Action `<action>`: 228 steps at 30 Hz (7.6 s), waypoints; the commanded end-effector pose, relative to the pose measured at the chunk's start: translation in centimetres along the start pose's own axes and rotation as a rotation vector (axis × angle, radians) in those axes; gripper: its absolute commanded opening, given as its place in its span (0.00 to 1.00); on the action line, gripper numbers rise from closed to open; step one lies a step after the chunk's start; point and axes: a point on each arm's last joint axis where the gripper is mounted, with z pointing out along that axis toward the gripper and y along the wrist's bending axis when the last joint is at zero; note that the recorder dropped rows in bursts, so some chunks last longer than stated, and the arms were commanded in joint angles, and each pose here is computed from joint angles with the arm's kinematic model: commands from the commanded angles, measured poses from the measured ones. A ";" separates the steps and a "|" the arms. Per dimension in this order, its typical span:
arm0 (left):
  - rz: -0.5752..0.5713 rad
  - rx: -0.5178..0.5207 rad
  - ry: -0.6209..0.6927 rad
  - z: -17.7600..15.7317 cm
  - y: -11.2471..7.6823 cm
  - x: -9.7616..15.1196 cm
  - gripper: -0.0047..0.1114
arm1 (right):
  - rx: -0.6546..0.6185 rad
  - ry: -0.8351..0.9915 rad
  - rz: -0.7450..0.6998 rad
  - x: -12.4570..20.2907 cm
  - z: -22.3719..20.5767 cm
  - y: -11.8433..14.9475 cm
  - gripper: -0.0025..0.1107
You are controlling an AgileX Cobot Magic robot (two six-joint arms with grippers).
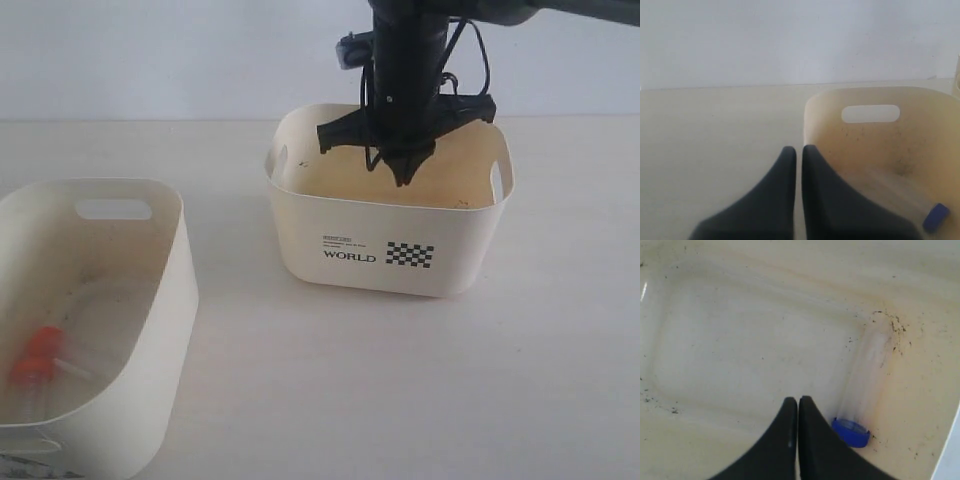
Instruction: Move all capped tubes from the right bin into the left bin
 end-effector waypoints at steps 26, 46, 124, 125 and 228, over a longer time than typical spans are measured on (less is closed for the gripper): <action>0.168 -0.044 0.002 0.0 0.4 -0.1 0.08 | 0.194 0.028 -0.331 -0.6 3.9 -0.8 0.49; 0.167 -0.044 0.007 0.0 0.4 -0.1 0.08 | 0.194 0.057 -0.196 -0.3 5.8 -0.4 0.64; 0.165 -0.056 0.113 -0.1 0.6 0.9 0.08 | -0.188 0.062 0.042 -1.3 1.7 1.7 0.02; 0.165 -0.056 0.113 -0.1 0.6 0.9 0.08 | -0.198 0.037 0.037 -1.6 0.8 1.9 0.02; 0.165 -0.056 0.106 -0.1 0.6 0.8 0.08 | -0.090 -1.298 0.085 35.0 -9.2 -15.5 0.02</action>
